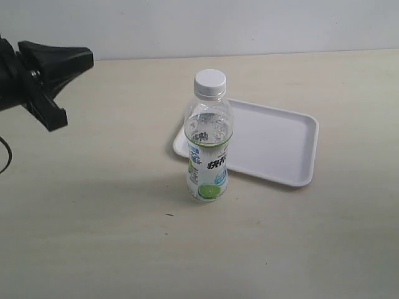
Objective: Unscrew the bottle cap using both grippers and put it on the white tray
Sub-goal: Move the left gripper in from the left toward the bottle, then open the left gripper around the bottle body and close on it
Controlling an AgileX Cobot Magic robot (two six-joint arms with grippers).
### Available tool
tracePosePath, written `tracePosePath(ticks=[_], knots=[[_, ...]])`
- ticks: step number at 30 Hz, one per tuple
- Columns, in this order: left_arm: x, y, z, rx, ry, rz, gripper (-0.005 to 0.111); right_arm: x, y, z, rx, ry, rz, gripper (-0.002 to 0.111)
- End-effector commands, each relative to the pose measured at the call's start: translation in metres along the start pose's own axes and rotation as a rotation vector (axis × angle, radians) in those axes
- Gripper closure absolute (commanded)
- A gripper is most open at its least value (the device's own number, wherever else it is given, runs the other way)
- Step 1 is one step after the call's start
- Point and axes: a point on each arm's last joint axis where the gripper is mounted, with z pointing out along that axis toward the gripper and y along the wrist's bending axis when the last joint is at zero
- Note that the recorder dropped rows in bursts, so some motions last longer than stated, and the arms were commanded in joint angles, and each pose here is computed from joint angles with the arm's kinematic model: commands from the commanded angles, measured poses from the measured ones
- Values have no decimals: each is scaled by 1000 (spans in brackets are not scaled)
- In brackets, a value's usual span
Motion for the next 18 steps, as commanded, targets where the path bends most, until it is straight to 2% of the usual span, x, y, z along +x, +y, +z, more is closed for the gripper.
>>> tracePosePath(ticks=[1,4,6,9,12,14,15,18], knots=[[23,-12,2,167,139,103,107,1,0,0,-4,-3,-2,108],[38,-20,3,285,205,155,107,1,0,0,-4,-3,-2,108],[45,-22,5,333,213,144,107,1,0,0,-4,-3,-2,108],[61,-26,13,391,197,36,107,1,0,0,-4,-3,-2,108],[81,-25,22,400,173,-5,104,1,0,0,-4,-3,-2,108],[96,-22,28,367,160,-33,91,1,0,0,-4,-3,-2,108],[105,-22,32,353,140,-36,77,1,0,0,-4,-3,-2,108],[116,-24,38,353,61,-46,52,1,0,0,-4,-3,-2,108]])
